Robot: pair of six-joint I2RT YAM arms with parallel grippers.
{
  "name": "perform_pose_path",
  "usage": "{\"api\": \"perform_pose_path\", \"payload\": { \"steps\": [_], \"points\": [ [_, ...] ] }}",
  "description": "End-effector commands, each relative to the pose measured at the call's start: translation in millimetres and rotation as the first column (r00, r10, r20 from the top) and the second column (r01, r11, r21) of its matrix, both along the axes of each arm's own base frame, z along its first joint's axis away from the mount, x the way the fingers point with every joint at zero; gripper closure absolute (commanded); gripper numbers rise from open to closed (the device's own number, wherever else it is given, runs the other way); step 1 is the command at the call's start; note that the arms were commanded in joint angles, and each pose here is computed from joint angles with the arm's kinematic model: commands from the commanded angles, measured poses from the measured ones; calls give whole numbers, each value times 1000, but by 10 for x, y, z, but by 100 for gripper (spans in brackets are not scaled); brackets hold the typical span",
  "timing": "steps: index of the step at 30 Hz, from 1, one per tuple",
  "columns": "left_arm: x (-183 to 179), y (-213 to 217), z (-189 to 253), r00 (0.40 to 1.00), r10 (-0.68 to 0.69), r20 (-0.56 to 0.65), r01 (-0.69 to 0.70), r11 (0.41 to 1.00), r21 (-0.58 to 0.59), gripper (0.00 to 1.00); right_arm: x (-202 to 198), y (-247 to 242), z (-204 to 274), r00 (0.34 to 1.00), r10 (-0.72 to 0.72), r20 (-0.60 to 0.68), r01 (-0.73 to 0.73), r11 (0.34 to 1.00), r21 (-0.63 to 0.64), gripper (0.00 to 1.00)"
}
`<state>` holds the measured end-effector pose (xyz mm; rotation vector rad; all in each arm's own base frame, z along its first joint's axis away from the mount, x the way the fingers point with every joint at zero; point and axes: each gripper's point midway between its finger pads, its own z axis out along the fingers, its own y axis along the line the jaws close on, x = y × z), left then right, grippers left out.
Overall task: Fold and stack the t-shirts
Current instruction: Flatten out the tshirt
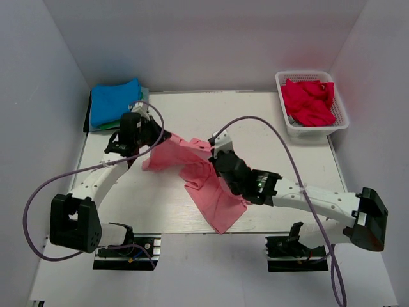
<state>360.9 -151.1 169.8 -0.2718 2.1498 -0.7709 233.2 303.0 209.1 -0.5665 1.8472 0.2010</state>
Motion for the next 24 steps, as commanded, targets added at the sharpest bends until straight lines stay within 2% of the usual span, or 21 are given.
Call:
{"api": "perform_pose_path", "payload": {
  "steps": [1,4,5,8,9,11,12,14,17,18,19,21,22,23,24],
  "points": [
    [248,-109,655,986,-40,164,43,999,-16,100,220,-236,490,985,-79,151,75,997,29,100],
    [377,-165,1136,965,-63,256,70,997,-19,100,314,-372,1007,967,-76,242,66,997,49,100],
    [419,-174,1416,948,-59,312,72,997,-28,100,343,-444,1141,959,-77,274,68,997,44,100],
    [368,-211,1851,912,-77,403,95,995,-26,100,334,-532,1644,930,-43,365,22,998,62,100],
    [342,-205,2098,890,-71,451,97,995,-34,100,330,-610,1965,909,-49,413,22,997,70,100],
    [229,-218,2459,841,-81,536,125,991,-46,100,290,-617,2132,899,-15,438,-13,998,59,100],
    [153,-242,2671,807,-102,582,154,987,-41,100,271,-682,2439,876,-22,481,-18,997,77,100],
    [34,-239,3002,760,-111,640,174,984,-36,100,210,-611,2488,873,65,484,-82,997,15,100],
    [-171,-203,3388,697,-117,708,185,982,-20,100,51,-621,3031,833,141,536,-179,984,19,100],
    [-293,-188,3519,671,-119,732,195,981,-20,100,24,-590,3037,832,174,527,-200,980,-6,100],
    [-360,-173,3608,654,-115,748,195,981,-20,100,-68,-645,3358,800,184,571,-239,971,22,100],
    [-613,-125,3913,589,-115,800,203,979,-9,100,-189,-619,3531,767,249,591,-309,951,1,100],
    [-655,-115,3943,582,-113,805,203,979,-9,100,-185,-620,3489,772,258,581,-308,951,-13,100],
    [-778,-102,4088,546,-122,829,211,977,5,100,-326,-678,3742,735,271,622,-360,933,20,100],
    [-841,-118,4138,535,-137,834,229,973,13,100,-385,-677,3758,724,300,621,-388,922,7,100]
  ]
}}
